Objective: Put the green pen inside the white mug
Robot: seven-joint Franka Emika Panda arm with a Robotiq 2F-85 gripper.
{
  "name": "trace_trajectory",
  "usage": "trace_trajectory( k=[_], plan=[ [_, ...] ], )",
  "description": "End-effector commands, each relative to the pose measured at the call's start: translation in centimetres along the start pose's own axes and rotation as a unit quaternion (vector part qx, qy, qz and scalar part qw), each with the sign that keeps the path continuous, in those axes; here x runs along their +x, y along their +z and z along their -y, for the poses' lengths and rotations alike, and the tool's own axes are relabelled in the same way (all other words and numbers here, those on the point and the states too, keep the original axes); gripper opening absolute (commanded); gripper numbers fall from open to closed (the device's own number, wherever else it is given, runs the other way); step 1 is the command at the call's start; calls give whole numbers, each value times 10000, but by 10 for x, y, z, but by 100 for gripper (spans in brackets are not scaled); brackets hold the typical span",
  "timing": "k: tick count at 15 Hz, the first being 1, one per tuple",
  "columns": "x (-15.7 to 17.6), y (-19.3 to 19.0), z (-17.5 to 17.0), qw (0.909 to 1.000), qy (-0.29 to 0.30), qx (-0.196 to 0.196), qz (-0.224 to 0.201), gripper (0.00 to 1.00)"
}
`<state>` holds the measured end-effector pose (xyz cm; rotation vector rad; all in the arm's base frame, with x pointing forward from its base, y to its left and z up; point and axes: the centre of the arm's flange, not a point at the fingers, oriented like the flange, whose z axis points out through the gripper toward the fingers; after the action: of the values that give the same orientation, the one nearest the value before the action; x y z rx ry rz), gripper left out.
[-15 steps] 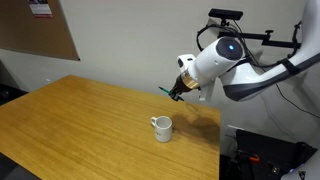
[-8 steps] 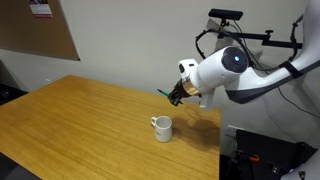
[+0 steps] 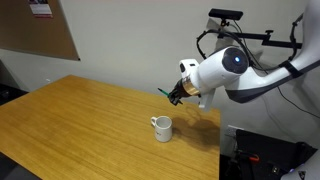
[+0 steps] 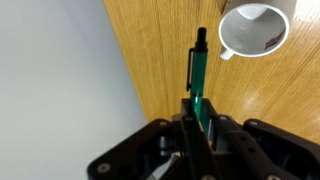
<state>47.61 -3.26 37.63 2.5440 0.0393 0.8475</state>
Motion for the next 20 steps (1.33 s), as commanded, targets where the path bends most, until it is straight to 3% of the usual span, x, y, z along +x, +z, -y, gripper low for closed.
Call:
trace_trajectory(
  k=[1,9,14,20],
  plan=[
    [-4,3,9,9994,237,-206,-128,3],
    [-6,-2,36,9952,436,-753,-443,3],
    [-7,4,51,9880,795,-1143,-667,3],
    [-16,24,63,9796,1115,-1315,-1034,3]
  ],
)
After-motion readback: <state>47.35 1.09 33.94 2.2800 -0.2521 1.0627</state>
